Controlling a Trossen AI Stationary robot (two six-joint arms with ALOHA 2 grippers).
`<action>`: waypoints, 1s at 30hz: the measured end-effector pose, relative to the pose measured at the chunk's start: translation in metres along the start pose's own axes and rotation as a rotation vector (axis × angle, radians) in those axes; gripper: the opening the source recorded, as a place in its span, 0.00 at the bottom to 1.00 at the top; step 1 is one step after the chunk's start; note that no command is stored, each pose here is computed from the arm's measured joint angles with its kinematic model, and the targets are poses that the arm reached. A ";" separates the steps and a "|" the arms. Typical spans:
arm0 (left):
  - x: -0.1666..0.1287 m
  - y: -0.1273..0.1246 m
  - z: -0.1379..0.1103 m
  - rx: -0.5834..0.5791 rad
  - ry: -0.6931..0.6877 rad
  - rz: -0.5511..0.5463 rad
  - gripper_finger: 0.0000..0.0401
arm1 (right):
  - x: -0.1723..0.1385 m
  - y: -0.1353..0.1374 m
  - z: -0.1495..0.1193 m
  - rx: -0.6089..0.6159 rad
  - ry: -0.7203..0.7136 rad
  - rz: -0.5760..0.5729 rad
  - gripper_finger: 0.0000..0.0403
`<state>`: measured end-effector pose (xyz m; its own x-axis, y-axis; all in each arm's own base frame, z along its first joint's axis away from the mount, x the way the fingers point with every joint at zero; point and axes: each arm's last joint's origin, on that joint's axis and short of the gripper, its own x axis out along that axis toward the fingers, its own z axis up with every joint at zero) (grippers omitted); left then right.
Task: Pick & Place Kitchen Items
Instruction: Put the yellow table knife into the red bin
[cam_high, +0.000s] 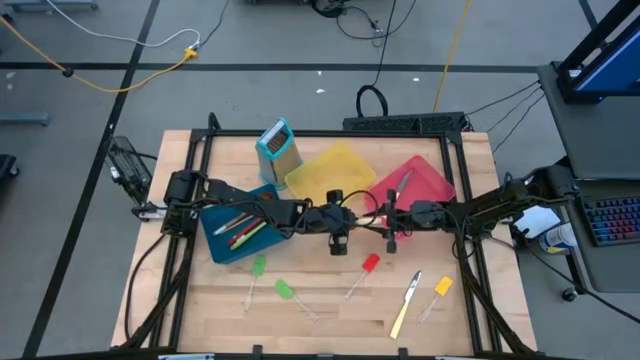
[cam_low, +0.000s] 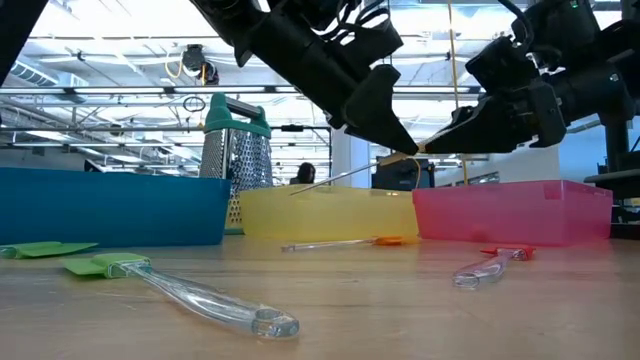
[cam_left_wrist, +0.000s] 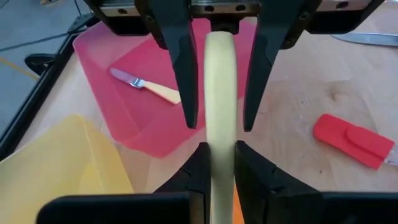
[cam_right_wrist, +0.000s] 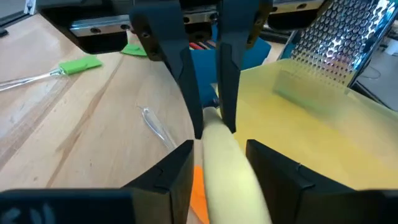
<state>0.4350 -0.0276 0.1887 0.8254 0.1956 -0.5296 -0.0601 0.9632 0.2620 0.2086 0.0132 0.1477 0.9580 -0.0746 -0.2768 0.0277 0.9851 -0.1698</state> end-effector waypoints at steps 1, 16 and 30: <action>0.000 0.000 0.000 0.003 0.000 0.000 0.12 | 0.000 0.000 0.001 -0.003 -0.006 -0.001 0.32; 0.000 0.000 0.000 0.011 0.001 0.006 0.14 | 0.000 0.000 0.001 -0.014 -0.007 0.002 0.19; -0.001 0.001 0.001 -0.015 0.004 0.042 0.18 | 0.000 0.000 0.001 -0.010 -0.009 -0.006 0.19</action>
<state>0.4343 -0.0271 0.1904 0.8195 0.2371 -0.5217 -0.1033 0.9566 0.2725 0.2089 0.0130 0.1488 0.9604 -0.0794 -0.2672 0.0310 0.9831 -0.1807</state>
